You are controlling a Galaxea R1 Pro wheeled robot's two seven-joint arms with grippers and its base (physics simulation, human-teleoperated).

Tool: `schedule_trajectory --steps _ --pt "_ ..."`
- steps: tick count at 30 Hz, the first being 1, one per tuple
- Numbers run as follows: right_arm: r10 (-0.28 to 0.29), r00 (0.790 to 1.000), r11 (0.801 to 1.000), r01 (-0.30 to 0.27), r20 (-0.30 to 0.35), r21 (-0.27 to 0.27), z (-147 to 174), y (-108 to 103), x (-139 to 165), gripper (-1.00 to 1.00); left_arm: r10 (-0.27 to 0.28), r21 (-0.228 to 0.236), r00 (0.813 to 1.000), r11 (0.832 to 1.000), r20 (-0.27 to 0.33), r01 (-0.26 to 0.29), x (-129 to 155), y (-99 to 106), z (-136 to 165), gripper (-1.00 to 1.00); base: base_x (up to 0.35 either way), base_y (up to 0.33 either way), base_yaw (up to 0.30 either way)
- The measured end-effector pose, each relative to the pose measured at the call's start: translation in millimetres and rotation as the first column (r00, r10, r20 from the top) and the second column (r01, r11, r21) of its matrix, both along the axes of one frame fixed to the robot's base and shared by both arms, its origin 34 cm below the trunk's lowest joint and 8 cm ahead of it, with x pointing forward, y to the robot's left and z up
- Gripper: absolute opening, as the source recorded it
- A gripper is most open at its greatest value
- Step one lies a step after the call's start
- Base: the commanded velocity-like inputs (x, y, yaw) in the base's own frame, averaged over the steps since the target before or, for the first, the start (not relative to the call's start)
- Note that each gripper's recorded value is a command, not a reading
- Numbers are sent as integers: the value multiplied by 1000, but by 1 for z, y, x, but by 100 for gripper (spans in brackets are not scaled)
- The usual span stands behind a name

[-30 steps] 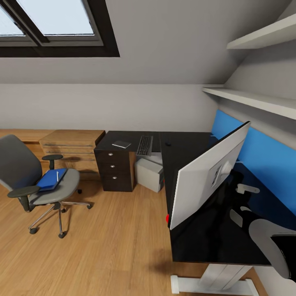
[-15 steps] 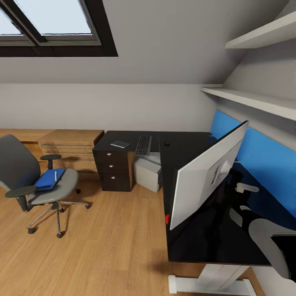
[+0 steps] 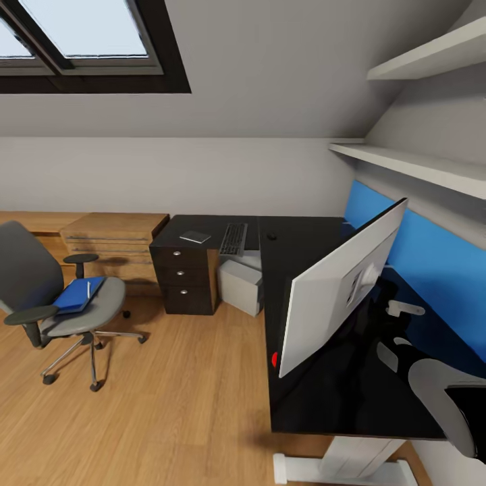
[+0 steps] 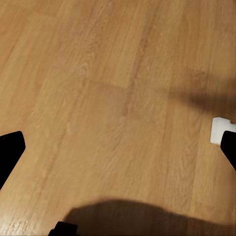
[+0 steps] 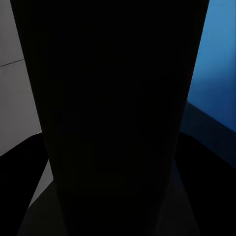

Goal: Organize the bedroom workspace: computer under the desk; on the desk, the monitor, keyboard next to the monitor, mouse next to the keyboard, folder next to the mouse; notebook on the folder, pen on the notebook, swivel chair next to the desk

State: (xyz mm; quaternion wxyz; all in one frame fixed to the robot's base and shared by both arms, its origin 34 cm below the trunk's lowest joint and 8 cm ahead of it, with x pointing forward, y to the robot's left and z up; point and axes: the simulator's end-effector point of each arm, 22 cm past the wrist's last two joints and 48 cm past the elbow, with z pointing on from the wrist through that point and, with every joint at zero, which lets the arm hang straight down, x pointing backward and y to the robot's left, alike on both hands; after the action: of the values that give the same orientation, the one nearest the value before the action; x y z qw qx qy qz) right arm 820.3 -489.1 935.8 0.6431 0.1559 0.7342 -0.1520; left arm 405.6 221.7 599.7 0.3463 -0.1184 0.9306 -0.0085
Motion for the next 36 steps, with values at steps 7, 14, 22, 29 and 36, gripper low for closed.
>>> schedule_trajectory --steps 7,14,22,29,36 --pt "-1 1000 1000 1 1 1 0 0 0 -100 0 0 1000 1000 0 0 0 0 0 100 28 -28 0" --pt "-2 1000 1000 2 1 2 0 0 0 -100 0 0 1000 1000 -1 0 0 0 0 100 2 -2 0" --pt "-1 1000 1000 1 0 1 0 0 0 -100 0 0 1000 1000 -1 0 0 0 0 100 0 -56 0" --pt "-1 1000 1000 1 1 2 0 0 0 -100 0 0 1000 1000 -1 0 0 0 0 100 0 -35 0" --pt "2 1000 1000 -2 0 0 0 1 1 -100 1 -1 1000 1000 -2 -1 -1 0 0 100 0 -64 0"
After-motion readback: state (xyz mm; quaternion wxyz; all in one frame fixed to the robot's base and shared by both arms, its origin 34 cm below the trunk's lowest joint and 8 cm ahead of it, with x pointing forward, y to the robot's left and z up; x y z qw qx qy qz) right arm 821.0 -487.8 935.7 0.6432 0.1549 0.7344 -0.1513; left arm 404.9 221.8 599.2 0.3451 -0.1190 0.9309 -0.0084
